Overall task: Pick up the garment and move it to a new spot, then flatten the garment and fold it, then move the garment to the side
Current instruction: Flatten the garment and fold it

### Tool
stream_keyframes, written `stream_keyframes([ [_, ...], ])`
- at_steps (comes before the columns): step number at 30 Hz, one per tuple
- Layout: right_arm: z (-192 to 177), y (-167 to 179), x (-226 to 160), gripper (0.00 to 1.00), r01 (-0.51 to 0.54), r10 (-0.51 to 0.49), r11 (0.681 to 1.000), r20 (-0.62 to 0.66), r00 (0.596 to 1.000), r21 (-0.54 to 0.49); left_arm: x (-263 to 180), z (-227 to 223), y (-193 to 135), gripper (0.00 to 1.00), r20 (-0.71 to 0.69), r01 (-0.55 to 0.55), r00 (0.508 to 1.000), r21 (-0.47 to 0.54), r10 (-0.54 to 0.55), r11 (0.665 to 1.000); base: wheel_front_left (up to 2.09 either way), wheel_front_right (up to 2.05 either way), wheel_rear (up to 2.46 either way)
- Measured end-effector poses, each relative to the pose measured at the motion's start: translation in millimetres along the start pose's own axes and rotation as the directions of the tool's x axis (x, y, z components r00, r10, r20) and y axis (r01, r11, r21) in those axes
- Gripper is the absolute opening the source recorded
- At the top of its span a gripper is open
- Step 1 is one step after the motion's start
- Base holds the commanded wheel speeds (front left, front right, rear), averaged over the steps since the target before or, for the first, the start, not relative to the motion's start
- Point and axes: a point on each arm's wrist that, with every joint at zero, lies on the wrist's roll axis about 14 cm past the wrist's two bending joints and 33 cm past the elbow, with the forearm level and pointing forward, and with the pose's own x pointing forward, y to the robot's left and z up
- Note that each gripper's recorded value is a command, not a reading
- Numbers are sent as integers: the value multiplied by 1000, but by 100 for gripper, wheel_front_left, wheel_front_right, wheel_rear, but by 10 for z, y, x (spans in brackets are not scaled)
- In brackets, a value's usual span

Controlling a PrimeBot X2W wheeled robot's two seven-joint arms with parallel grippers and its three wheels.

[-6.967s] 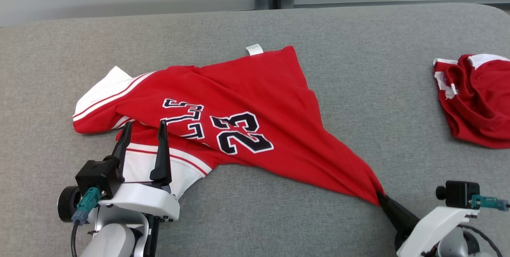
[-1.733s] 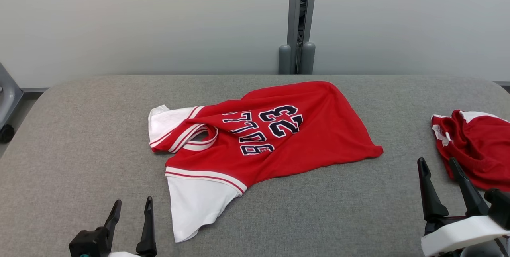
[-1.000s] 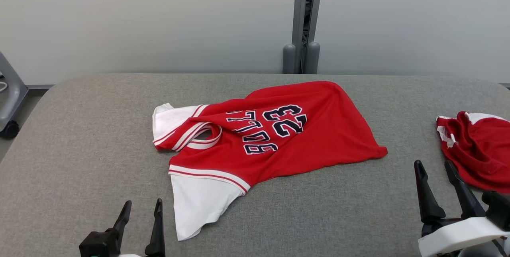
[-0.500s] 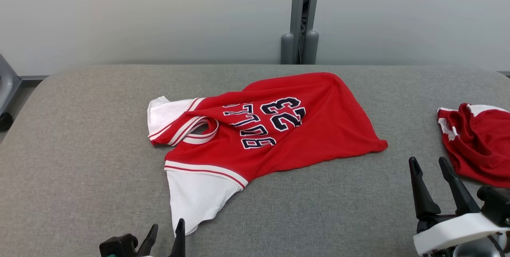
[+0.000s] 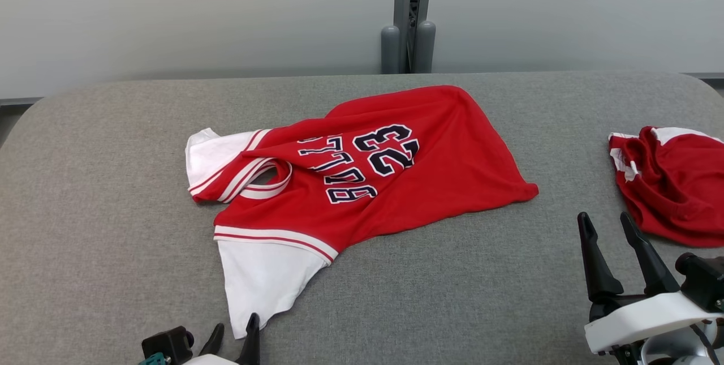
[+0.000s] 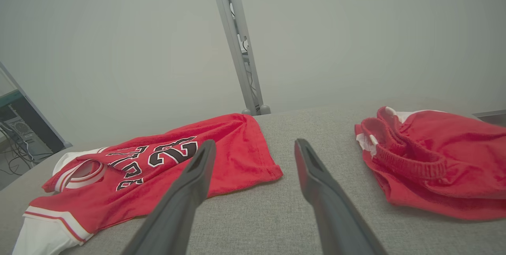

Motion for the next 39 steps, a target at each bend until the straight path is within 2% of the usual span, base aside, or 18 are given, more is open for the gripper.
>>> stream_keyframes([
  [4, 2, -20, -4, 100, 6, -6, 1000, -1, 1000, -3, 48, -46, -44, 99, -16, 17, 1000, 4, -17, 1000, 0, 0, 0],
  [6, 2, -24, -3, 100, 7, -7, 1000, -1, 1000, -5, 65, -61, -66, 59, -24, 26, 999, 9, -26, 1000, 0, 0, 0],
  [7, 3, -25, -2, 100, 7, -7, 1000, -1, 1000, -5, 71, -69, -86, 45, -27, 32, 999, 10, -32, 999, 0, 0, 0],
  [8, 1, -25, -1, 100, 7, -7, 1000, -2, 1000, -5, 72, -87, -106, 39, -32, 38, 999, 9, -38, 999, 0, 0, 0],
  [12, -54, 2, 14, 100, -1, 1, 1000, -27, 1000, 2, 66, -138, -170, 0, -42, 56, 998, 9, -56, 998, 0, 0, 0],
  [18, -215, 24, 154, 100, -2, 9, 998, -98, 995, 67, 47, -32, -164, 0, 11, 57, 998, 5, -57, 998, 0, 0, 0],
  [24, -498, -42, 404, 100, 19, -3, 997, -214, 977, 72, 24, 153, -133, 0, 78, 54, 995, 10, -55, 998, 0, 0, 0],
  [28, -768, -51, 670, 100, 50, -9, 991, -318, 948, 122, 25, 263, -153, 0, 110, 57, 992, 12, -58, 998, 0, 0, 0],
  [33, -1011, -105, 823, 100, 72, -20, 991, -406, 913, 114, 32, 316, -159, 0, 122, 55, 991, 14, -57, 998, 0, 0, 0],
  [35, -1190, -155, 894, 100, 102, -37, 988, -465, 885, 117, 31, 336, -134, 0, 127, 44, 991, 13, -46, 999, 0, 0, 0],
  [39, -1317, -134, 958, 100, 110, -36, 987, -502, 864, 119, 29, 351, -101, 0, 131, 31, 991, 13, -33, 999, 0, 0, 0],
])
